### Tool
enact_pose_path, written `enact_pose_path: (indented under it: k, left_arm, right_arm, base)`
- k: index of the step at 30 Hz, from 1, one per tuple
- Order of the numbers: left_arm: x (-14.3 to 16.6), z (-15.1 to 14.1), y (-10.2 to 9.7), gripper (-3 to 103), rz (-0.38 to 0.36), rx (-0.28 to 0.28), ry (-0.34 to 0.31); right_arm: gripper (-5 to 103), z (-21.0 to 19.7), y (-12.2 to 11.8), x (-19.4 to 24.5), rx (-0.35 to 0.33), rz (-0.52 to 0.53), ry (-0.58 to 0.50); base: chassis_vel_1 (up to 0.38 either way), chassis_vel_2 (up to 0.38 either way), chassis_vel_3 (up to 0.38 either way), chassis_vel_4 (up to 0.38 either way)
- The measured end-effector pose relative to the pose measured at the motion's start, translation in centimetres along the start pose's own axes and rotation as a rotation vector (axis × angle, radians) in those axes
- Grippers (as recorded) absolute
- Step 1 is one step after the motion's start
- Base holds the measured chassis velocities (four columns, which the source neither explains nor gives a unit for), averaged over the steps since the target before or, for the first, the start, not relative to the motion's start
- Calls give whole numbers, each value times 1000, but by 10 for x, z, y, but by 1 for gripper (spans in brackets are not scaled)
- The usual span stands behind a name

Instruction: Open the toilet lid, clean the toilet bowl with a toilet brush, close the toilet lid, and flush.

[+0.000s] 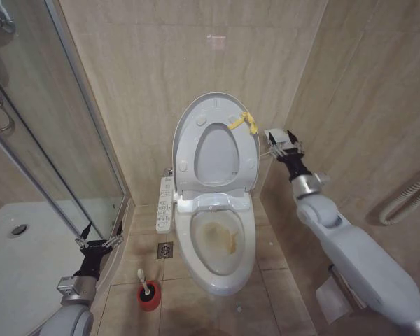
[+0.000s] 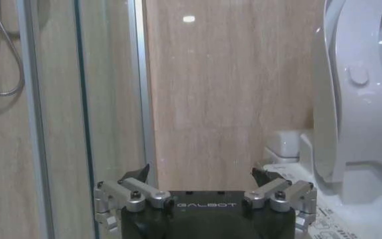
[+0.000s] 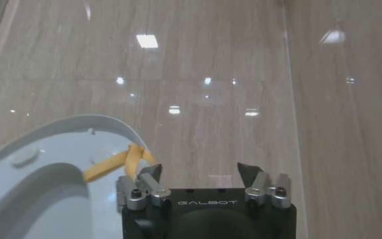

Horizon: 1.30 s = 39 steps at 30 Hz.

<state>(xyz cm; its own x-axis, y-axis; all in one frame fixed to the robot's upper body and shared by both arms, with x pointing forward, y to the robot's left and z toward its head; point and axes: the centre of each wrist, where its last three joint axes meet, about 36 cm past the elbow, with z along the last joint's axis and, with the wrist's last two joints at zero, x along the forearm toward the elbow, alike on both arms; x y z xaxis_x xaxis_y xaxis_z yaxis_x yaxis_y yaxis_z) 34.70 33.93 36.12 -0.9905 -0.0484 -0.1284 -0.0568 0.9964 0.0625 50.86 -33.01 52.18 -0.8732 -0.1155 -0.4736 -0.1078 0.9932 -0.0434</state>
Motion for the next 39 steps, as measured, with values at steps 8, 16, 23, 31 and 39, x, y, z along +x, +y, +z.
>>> enact_pose_path:
  k: [8, 16, 23, 31, 39]
  left_arm:
    - [6, -7, -5, 100, 4, 11, -18]
    - [21, -9, -12, 100, 3, 10, -21]
    - [30, -4, -14, 100, -2, 11, -2]
    - [65, 25, -2, 100, -1, -67, 90]
    - [107, 51, -6, 100, 37, -134, 164]
  right_arm:
    - [86, -28, 25, 82, -61, 45, -3]
    - [100, -18, 49, 152, -85, 101, 51]
    - [100, 10, 59, 192, -41, 183, 111]
    - [100, 62, 71, 236, 17, 244, 197]
    - [100, 82, 85, 233, -4, 301, 206]
  base:
    - [0, 0, 0, 0]
    - [0, 0, 0, 0]
    - [0, 0, 0, 0]
    - [0, 0, 0, 0]
    - [0, 0, 0, 0]
